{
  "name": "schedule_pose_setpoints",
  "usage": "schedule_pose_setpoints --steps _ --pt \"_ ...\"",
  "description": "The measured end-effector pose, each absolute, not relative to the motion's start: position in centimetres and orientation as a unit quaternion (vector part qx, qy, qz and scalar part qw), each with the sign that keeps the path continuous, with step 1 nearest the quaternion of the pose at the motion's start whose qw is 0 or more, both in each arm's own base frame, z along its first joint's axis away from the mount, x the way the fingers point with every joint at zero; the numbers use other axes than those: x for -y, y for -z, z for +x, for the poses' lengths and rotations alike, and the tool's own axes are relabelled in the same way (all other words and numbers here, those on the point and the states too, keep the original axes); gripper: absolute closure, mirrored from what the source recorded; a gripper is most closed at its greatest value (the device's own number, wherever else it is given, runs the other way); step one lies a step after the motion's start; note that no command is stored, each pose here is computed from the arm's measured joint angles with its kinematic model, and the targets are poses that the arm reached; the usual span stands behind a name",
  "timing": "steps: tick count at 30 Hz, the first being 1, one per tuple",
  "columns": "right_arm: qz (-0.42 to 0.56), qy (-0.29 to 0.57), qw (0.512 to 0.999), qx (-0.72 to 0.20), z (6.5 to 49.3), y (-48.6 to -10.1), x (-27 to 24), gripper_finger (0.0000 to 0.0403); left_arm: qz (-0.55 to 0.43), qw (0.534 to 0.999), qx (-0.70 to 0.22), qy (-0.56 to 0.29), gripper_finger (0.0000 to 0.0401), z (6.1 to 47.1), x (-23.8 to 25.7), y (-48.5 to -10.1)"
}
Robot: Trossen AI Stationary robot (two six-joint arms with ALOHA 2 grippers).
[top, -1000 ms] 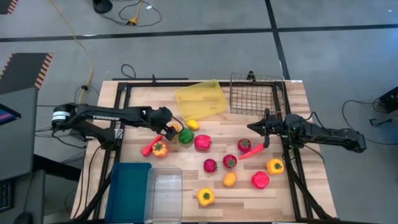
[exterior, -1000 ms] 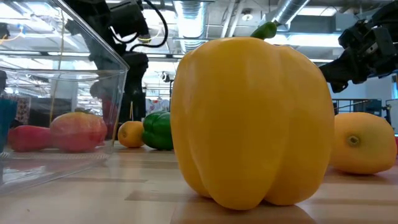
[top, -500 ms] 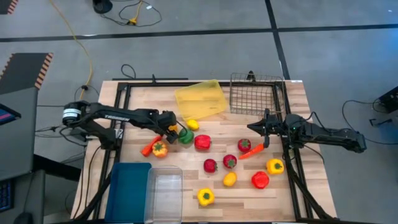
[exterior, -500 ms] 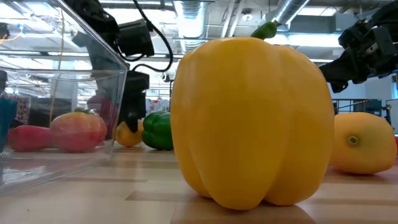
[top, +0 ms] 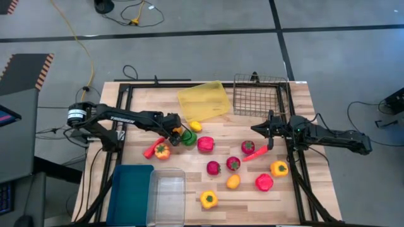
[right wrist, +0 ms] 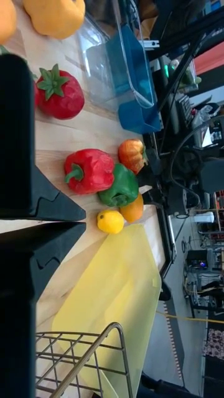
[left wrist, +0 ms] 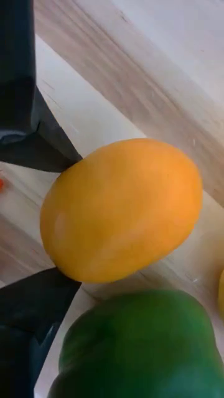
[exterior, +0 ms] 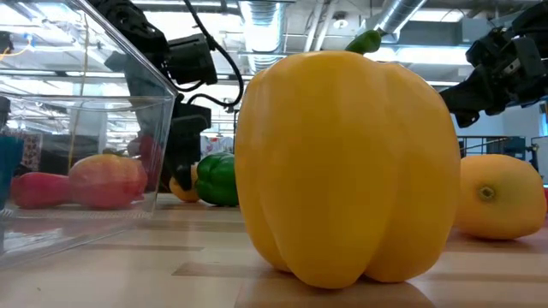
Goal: Sort produce into baskets
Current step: Put the top left yellow lemon into the yellow bin
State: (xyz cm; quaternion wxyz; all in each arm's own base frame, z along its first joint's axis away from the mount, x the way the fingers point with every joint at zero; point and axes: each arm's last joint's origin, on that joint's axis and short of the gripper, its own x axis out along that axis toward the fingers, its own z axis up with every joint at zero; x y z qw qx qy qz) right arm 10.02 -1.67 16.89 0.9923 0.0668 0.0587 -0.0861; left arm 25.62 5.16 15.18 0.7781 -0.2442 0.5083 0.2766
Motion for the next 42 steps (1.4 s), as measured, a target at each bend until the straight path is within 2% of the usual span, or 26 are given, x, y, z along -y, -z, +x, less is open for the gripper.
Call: schedule_pose_setpoints --steps 4,14,18,25,33,37,42 --pt "0.067 0.086 0.992 -0.059 10.0 -16.9 1.7 0.0359 -0.244 0.778 -0.508 -0.277 0.0198 25.6 -5.2 -15.2" --pt "0.067 0.086 0.992 -0.058 10.0 -16.9 1.7 0.0359 -0.226 0.776 -0.524 -0.268 0.0199 25.5 -5.2 -15.8" --pt "0.067 0.086 0.992 -0.058 10.0 -16.9 1.7 0.0359 -0.200 0.773 -0.536 -0.275 0.0199 25.7 -5.4 -17.6" --pt "0.067 0.086 0.992 -0.058 10.0 -16.9 1.7 0.0359 -0.133 0.792 -0.527 -0.277 0.0199 27.1 -6.4 -22.2" --pt "0.067 0.086 0.992 -0.058 10.0 -16.9 1.7 0.0359 -0.088 0.839 -0.463 -0.270 0.0198 28.8 -8.5 -26.6" --pt "0.067 0.086 0.992 -0.058 10.0 -16.9 1.7 0.0359 -0.094 0.854 -0.436 -0.266 0.0197 29.1 -9.7 -26.8" --pt "0.067 0.086 0.992 -0.058 10.0 -16.9 1.7 0.0359 -0.116 0.850 -0.450 -0.249 0.0197 29.6 -11.1 -25.5"
